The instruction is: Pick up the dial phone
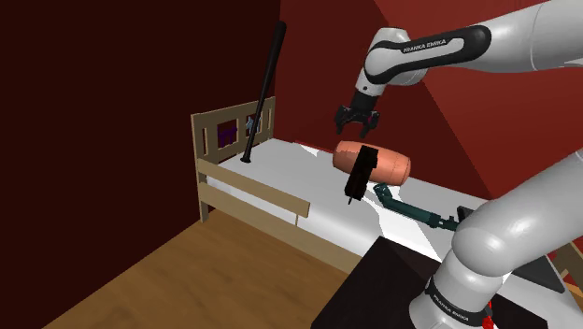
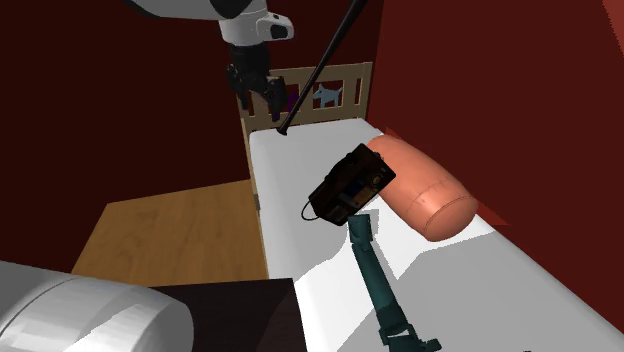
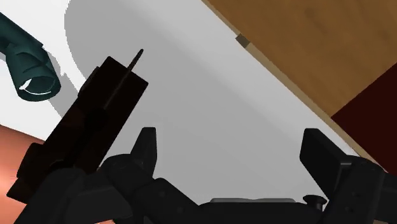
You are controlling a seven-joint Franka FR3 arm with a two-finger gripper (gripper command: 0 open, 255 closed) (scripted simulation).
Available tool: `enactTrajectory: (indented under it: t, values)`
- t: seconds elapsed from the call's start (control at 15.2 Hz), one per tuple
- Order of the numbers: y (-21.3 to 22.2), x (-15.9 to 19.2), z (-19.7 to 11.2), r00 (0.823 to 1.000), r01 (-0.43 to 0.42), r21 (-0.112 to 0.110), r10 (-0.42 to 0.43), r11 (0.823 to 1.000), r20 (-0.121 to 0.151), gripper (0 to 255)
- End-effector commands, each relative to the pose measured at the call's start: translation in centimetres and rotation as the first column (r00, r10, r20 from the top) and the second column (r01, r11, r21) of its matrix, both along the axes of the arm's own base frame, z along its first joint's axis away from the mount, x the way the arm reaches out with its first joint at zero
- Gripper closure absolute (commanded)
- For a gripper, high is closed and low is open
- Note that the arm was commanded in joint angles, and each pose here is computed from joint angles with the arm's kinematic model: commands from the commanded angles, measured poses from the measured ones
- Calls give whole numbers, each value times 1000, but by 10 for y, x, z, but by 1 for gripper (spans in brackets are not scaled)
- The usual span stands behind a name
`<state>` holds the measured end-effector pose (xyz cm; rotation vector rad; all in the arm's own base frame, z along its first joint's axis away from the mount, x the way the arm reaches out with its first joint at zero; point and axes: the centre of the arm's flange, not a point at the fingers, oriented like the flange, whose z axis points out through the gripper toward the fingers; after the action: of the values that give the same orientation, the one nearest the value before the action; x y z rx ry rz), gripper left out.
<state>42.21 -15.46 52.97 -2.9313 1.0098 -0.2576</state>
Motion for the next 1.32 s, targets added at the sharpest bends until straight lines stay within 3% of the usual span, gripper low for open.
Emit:
enactTrajectory:
  t: [0.0,0.2,0.46,0.73,0.99,1.25]
  values:
    - [-19,8,-18,997,79,3,-79,997,-10,0]
    - [-49,16,-41,981,193,7,-193,981,-26,0]
    - [-90,20,-72,939,341,9,-340,940,-48,0]
    - [-131,18,-103,875,480,8,-478,877,-70,0]
    - [-170,9,-135,790,608,3,-606,794,-92,0]
    - [-172,9,-153,786,615,3,-612,789,-93,0]
